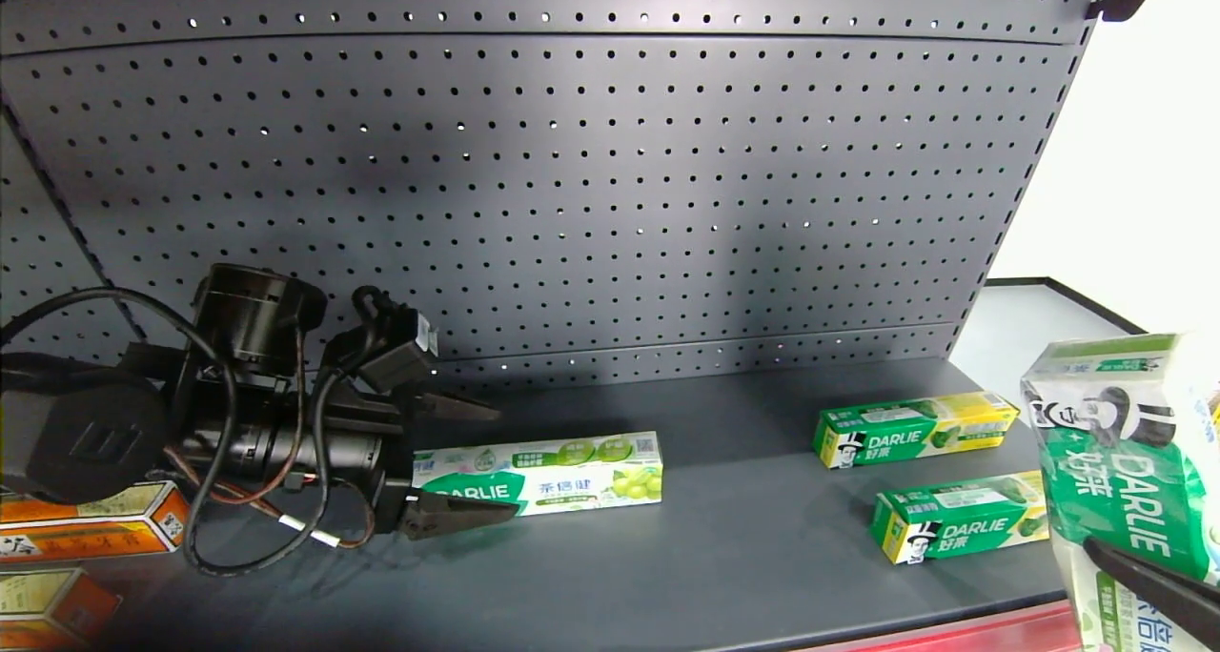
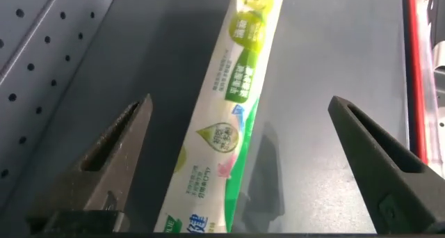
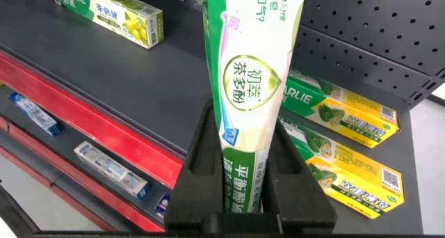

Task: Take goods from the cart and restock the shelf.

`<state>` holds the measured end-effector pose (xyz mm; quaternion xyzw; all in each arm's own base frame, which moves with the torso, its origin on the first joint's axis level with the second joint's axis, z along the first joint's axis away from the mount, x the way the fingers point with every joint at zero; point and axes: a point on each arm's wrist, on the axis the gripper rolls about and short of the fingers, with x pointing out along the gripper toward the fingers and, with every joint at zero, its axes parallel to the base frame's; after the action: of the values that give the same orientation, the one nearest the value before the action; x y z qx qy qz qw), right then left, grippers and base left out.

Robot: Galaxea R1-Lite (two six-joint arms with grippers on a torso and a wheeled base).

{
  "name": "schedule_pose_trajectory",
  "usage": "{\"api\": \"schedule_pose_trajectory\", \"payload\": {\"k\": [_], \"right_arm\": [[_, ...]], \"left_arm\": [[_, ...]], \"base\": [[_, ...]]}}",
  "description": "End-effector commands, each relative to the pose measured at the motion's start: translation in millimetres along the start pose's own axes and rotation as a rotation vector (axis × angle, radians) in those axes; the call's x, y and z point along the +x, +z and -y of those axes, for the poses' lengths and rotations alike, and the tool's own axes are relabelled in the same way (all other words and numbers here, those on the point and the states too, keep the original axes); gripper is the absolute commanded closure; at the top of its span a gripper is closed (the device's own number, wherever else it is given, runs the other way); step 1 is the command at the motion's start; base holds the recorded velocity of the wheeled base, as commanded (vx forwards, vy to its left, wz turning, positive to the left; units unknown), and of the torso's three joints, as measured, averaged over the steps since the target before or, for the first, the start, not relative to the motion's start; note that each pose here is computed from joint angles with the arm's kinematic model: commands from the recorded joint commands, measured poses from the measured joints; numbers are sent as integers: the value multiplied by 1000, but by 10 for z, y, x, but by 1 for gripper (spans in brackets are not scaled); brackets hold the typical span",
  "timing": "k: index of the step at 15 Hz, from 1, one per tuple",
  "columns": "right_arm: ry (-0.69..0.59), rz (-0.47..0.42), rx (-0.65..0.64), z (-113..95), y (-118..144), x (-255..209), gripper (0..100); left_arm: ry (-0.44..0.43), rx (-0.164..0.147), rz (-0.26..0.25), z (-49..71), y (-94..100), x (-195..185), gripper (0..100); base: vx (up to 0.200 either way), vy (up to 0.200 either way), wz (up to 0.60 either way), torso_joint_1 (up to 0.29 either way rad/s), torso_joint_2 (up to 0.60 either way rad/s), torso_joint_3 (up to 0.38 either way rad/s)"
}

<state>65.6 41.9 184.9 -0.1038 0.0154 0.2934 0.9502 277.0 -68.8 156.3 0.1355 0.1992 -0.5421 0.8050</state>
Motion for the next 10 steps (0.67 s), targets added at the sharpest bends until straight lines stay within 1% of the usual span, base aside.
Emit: {"api": "schedule_pose_trajectory", "payload": {"k": [1, 2, 3, 5, 6, 7, 8, 10], "right_arm": [[0, 1, 0, -2, -6, -8, 100], [1, -2, 0, -3, -15, -8, 100], [1, -2, 0, -4, -18, -11, 100], [2, -8, 1, -8, -36, -11, 100], [2, -8, 1, -8, -36, -11, 100], [2, -6, 3, -7, -35, -14, 100], [2, -6, 3, -7, -35, -14, 100], [2, -6, 3, -7, -35, -14, 100]], "left_arm": [[-9, -20, -16, -40, -32, 49, 0], [24, -15, -38, -61, 13, 44, 0], [47, -6, -42, -83, 53, 29, 0], [40, -17, -54, -67, 55, 15, 0], [38, -15, -54, -65, 59, 18, 0], [30, 8, -54, -54, 73, 39, 0], [26, 21, -54, -48, 84, 47, 0], [13, 33, -53, -22, 104, 78, 0]], "base": [[0, 0, 0, 0, 0, 0], [0, 0, 0, 0, 0, 0], [0, 0, 0, 0, 0, 0], [0, 0, 0, 0, 0, 0], [0, 0, 0, 0, 0, 0], [0, 0, 0, 0, 0, 0], [0, 0, 0, 0, 0, 0], [0, 0, 0, 0, 0, 0]]}}
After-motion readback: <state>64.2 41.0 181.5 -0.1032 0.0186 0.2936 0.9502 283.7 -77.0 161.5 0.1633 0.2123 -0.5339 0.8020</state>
